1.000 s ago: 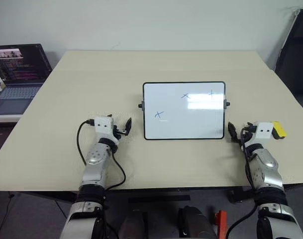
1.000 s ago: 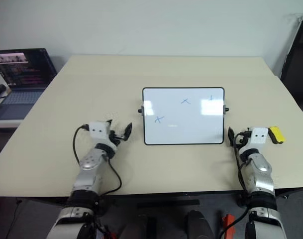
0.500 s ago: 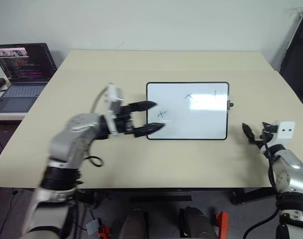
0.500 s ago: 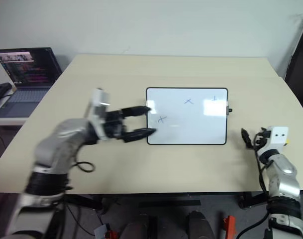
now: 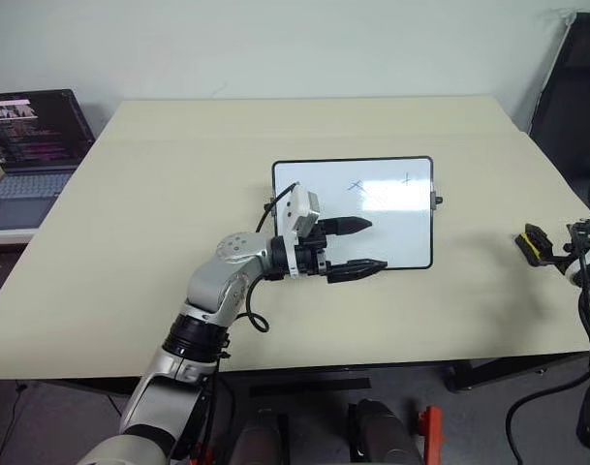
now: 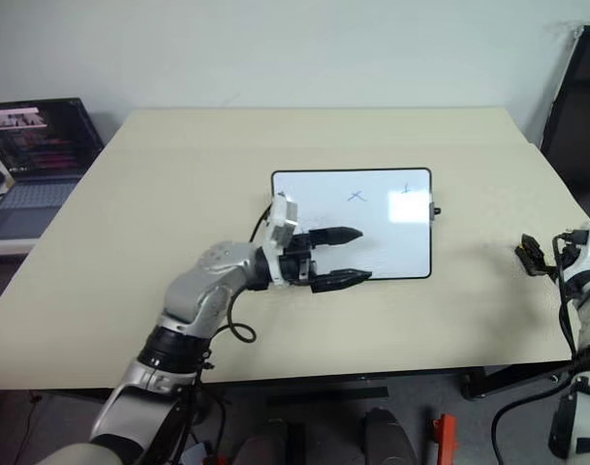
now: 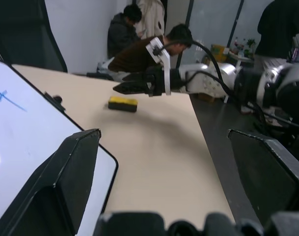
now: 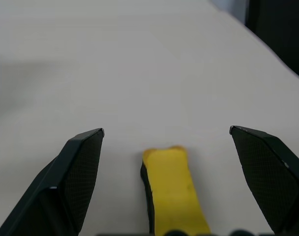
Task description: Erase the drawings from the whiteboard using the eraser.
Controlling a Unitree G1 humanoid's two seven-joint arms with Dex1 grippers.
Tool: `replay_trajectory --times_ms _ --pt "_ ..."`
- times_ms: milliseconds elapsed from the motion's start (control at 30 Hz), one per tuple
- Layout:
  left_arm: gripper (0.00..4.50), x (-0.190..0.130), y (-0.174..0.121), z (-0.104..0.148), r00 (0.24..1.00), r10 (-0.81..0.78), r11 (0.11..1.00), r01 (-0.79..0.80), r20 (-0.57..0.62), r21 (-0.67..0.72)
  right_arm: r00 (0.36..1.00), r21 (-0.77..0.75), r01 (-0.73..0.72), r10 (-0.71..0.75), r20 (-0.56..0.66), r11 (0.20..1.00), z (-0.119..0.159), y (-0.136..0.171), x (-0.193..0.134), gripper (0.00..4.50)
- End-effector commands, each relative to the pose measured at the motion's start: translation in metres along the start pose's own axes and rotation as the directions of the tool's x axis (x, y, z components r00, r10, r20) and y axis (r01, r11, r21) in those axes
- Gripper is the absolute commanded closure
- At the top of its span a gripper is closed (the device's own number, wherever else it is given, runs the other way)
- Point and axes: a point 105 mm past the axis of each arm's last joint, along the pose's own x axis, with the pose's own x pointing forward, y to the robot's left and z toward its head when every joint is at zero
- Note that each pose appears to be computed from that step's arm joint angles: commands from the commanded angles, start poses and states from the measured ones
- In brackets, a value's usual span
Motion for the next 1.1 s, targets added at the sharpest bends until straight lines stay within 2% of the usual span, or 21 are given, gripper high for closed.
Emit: replay_trajectory --times_ms 33,400,633,733,933,1000,1100 --pt "0.0 -0.004 -0.006 0.01 1.0 -0.012 0.999 0.011 0.007 0.045 1.0 -0.032 -0.011 0.012 0.013 0.999 0.007 -0.007 -0.003 0.01" --pt "0.0 -0.008 -0.007 0.01 1.0 0.005 0.999 -0.005 -0.009 0.038 0.997 -0.011 -0.005 0.004 -0.072 1.0 -0.016 -0.014 -0.008 0.01" --pt "0.0 -0.008 -0.01 0.009 1.0 0.009 0.999 -0.009 -0.015 0.032 0.997 0.0 -0.008 0.008 -0.08 1.0 -0.022 -0.011 -0.008 0.01" --pt "0.0 -0.009 -0.01 0.01 1.0 0.012 0.999 -0.011 -0.016 0.03 0.997 0.0 -0.002 0.002 -0.08 1.0 -0.023 -0.011 -0.008 0.58" --pt "0.0 -0.01 -0.01 0.01 1.0 0.017 0.999 -0.016 -0.022 0.029 0.997 0.0 0.003 -0.003 -0.076 1.0 -0.025 -0.008 -0.005 2.79" --pt "0.0 -0.01 -0.01 0.011 1.0 0.017 0.999 -0.016 -0.022 0.029 0.997 0.001 0.008 -0.008 -0.072 1.0 -0.026 -0.007 -0.005 3.39" --pt "0.0 -0.009 -0.01 0.011 1.0 0.017 0.999 -0.017 -0.021 0.029 0.998 0.004 0.012 -0.012 -0.067 1.0 -0.027 -0.006 -0.004 3.48"
